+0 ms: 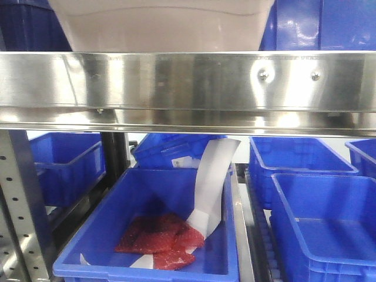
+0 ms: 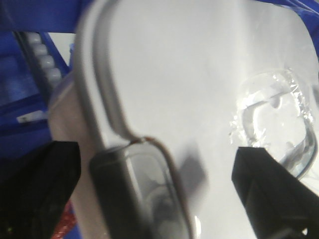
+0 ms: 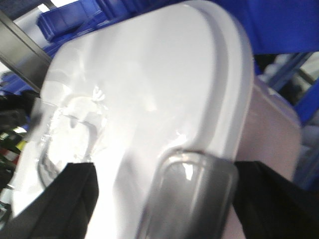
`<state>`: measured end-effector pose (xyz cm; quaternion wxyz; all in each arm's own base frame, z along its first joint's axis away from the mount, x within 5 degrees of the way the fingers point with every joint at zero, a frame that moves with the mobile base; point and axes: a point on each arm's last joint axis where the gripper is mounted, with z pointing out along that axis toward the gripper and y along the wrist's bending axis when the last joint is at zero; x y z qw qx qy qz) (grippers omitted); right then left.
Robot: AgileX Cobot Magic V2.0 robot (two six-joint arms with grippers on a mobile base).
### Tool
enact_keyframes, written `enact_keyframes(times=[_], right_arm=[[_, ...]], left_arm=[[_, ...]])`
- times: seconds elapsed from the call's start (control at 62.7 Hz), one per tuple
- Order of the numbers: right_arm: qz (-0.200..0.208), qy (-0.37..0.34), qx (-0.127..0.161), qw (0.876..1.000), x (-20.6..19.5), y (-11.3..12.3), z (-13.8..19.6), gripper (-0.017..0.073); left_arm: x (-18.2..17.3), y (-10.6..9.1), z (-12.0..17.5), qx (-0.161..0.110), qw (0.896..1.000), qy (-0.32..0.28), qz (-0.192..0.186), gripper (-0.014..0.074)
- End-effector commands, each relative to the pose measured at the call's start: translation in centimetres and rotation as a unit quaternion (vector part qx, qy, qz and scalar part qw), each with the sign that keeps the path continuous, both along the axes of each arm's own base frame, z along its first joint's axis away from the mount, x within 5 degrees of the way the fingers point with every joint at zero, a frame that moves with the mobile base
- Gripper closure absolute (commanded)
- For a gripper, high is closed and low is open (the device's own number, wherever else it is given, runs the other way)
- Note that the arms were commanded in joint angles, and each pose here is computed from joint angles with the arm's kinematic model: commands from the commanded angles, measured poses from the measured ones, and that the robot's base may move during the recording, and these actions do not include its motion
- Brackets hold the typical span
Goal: Grab white bin and place on right shelf
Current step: 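Push the bin forward onto the upper roller shelf with both grippers, then open both grippers and pull them back from the bin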
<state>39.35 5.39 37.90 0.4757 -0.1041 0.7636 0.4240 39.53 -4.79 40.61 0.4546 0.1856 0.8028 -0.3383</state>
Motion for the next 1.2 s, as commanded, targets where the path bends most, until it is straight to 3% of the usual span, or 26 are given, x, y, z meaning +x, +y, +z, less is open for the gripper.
enact_keyframes(times=[0.0, 0.128, 0.239, 0.447, 0.574, 0.686, 0.893, 0.973, 1.037, 1.181], right_arm=[[-0.021, -0.056, -0.002, 0.998, -1.3, -0.7, 3.6, -0.0073], [-0.043, -0.059, -0.046, 0.996, -1.0, -1.2, 3.1, -0.0073], [-0.055, -0.062, -0.084, 0.993, -0.9, -1.6, 2.7, -0.0073], [-0.06, -0.079, -0.097, 0.99, -1.7, -1.6, 3.8, -0.0073], [-0.06, -0.1, -0.099, 0.988, -3.1, -1.6, 5.4, -0.0066], [-0.059, -0.125, -0.099, 0.985, -4.8, -1.4, 7.2, 0.0054], [-0.064, -0.179, -0.109, 0.976, -8.6, -1.2, 10.6, 0.0502], [-0.064, -0.193, -0.109, 0.973, -9.9, -1.1, 11.6, 0.0491], [-0.064, -0.195, -0.112, 0.972, -11.0, -1.1, 12.1, 0.0491], [-0.092, -0.153, -0.136, 0.975, -13.1, -1.5, 11.6, 0.0491]], left_arm=[[-1.3, 0.3, 3.3, -0.005, 0.998, -0.056, 0.02, 0.0078], [-1.3, 0.6, 2.8, 0.037, 0.997, -0.055, 0.026, 0.0079], [-1.3, 0.8, 2.6, 0.056, 0.996, -0.056, 0.029, 0.0081], [-2.0, 0.7, 3.2, 0.06, 0.996, -0.061, 0.024, 0.0087], [-3.5, 0.4, 4.5, 0.063, 0.996, -0.067, 0.006, 0.0206], [-5.1, 0.1, 5.4, 0.067, 0.995, -0.069, -0.016, 0.037], [-7.9, -0.3, 6.9, 0.081, 0.993, -0.07, -0.056, 0.0728], [-8.5, -0.2, 7.0, 0.094, 0.992, -0.065, -0.059, 0.0711], [-8.9, 0.0, 7.1, 0.105, 0.992, -0.047, -0.043, 0.0711], [-10.0, 1.0, 6.9, 0.154, 0.988, 0.0, 0.003, 0.0711]])
